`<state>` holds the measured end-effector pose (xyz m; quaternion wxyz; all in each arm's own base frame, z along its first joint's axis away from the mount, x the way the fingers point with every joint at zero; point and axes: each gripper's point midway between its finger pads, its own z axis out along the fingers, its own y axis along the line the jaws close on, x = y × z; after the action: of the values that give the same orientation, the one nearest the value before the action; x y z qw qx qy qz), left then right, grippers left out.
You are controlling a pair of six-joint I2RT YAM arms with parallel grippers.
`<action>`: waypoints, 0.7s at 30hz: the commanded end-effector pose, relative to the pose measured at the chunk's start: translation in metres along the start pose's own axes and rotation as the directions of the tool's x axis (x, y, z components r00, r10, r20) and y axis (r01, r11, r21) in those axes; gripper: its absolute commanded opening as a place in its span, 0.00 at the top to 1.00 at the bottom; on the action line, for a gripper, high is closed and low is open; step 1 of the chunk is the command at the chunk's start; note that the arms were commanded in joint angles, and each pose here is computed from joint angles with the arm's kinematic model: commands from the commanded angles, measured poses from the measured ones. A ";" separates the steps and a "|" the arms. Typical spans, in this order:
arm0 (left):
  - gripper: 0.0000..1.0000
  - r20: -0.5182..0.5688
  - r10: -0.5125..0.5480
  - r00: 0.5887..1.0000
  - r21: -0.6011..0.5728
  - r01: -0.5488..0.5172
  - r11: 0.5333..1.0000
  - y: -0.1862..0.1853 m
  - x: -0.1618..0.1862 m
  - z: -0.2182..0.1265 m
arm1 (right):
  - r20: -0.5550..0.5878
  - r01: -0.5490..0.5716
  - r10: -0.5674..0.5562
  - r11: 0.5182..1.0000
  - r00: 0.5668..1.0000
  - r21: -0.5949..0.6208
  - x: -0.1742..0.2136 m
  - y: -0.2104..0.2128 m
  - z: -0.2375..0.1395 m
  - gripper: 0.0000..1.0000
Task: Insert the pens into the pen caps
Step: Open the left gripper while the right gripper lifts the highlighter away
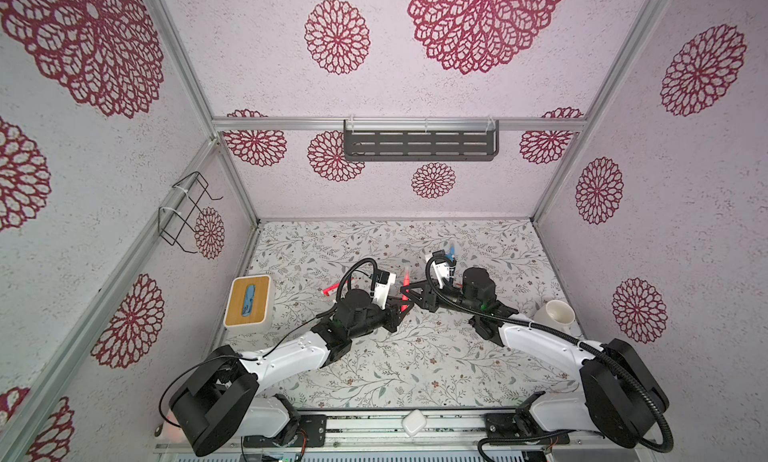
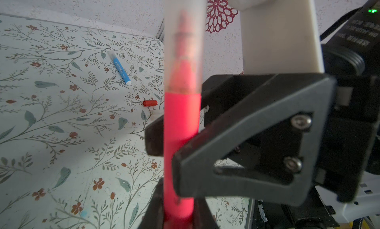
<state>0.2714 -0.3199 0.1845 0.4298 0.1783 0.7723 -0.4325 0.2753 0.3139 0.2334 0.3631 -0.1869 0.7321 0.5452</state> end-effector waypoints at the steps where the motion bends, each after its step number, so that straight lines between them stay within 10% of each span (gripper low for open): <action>1: 1.00 0.020 0.027 0.999 0.010 -0.027 1.000 -0.006 -0.007 0.004 | 0.028 0.026 -0.024 0.999 0.999 -0.041 -0.009 0.009 -0.001 0.85; 6: 0.98 0.008 0.021 1.000 -0.022 -0.021 1.000 0.000 -0.006 0.007 | 0.039 0.026 -0.026 1.000 0.999 0.006 -0.008 0.001 -0.003 1.00; 13: 0.57 -0.024 0.011 1.000 -0.104 -0.014 0.995 0.014 -0.001 0.008 | 0.002 0.050 -0.052 0.969 0.999 0.241 -0.012 -0.036 -0.010 0.99; 21: 0.53 -0.018 0.004 1.000 -0.209 -0.008 0.978 0.033 0.004 -0.005 | -0.107 0.059 -0.002 0.841 0.994 0.538 -0.024 -0.105 -0.025 0.97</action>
<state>0.2867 -0.3061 0.1608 0.4260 0.1469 0.8158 -0.3625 0.3342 0.2770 0.2051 0.3824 -0.1321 0.8321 0.3794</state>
